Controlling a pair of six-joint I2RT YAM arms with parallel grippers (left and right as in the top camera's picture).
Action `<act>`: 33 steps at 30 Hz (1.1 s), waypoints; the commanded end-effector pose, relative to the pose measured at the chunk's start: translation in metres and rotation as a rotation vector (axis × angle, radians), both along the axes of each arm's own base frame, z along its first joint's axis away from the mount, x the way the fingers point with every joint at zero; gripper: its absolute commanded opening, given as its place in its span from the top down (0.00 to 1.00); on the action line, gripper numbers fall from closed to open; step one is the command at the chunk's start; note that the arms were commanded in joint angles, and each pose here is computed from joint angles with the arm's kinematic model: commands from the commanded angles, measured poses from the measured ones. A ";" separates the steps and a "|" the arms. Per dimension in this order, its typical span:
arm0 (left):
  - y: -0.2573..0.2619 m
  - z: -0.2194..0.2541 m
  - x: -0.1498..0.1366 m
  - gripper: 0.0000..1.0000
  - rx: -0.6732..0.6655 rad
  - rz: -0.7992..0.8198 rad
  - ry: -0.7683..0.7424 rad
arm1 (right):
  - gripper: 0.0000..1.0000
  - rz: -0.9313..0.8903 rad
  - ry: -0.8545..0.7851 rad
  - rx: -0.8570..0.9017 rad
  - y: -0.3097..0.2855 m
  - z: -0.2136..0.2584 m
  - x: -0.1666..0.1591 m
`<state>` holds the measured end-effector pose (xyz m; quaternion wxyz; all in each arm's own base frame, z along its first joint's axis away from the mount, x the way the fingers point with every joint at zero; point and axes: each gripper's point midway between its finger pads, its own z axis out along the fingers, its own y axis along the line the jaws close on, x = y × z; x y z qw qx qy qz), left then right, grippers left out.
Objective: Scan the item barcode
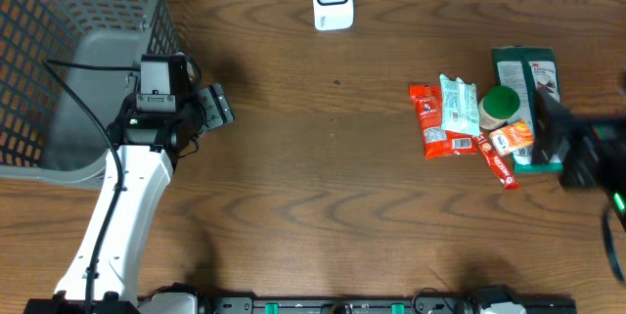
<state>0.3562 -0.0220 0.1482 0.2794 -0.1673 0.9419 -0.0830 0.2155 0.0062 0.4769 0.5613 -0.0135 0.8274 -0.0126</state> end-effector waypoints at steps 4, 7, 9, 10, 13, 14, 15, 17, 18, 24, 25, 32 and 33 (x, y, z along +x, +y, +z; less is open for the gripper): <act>0.003 0.000 -0.001 0.18 0.016 0.002 -0.001 | 0.01 0.006 -0.146 0.008 -0.009 0.003 -0.074; 0.003 0.000 -0.001 0.17 0.016 0.002 -0.001 | 0.01 -0.009 -0.184 0.012 -0.013 -0.014 -0.092; 0.003 0.000 -0.001 0.17 0.016 0.002 -0.001 | 0.01 -0.011 -0.218 0.016 -0.014 -0.035 -0.103; 0.003 0.000 -0.001 0.18 0.016 0.002 -0.001 | 0.01 -0.008 -0.224 0.018 -0.014 -0.043 -0.106; 0.003 0.000 -0.001 0.17 0.016 0.002 -0.001 | 0.01 -0.012 -0.213 0.019 -0.014 -0.088 -0.112; 0.003 0.000 -0.001 0.17 0.016 0.002 -0.001 | 0.01 -0.015 -0.208 0.018 -0.014 -0.103 -0.111; 0.003 0.000 -0.001 0.17 0.016 0.002 -0.001 | 0.01 -0.016 -0.209 0.018 -0.014 -0.114 -0.110; 0.003 0.000 -0.001 0.17 0.016 0.002 -0.001 | 0.01 -0.017 -0.224 0.019 -0.014 -0.128 -0.107; 0.003 0.000 -0.001 0.17 0.016 0.002 -0.001 | 0.01 -0.020 -0.258 0.022 -0.014 -0.135 -0.102; 0.003 0.000 -0.001 0.17 0.016 0.002 -0.001 | 0.01 0.011 -0.470 0.044 -0.006 -0.129 -0.075; 0.003 0.000 -0.001 0.17 0.016 0.002 -0.001 | 0.01 0.012 -0.513 0.046 -0.006 -0.123 -0.069; 0.003 0.000 -0.001 0.17 0.016 0.002 -0.001 | 0.01 0.033 -0.816 0.064 0.000 -0.110 -0.033; 0.003 0.000 -0.001 0.18 0.016 0.002 -0.001 | 0.01 0.044 -0.843 0.064 0.002 -0.115 -0.027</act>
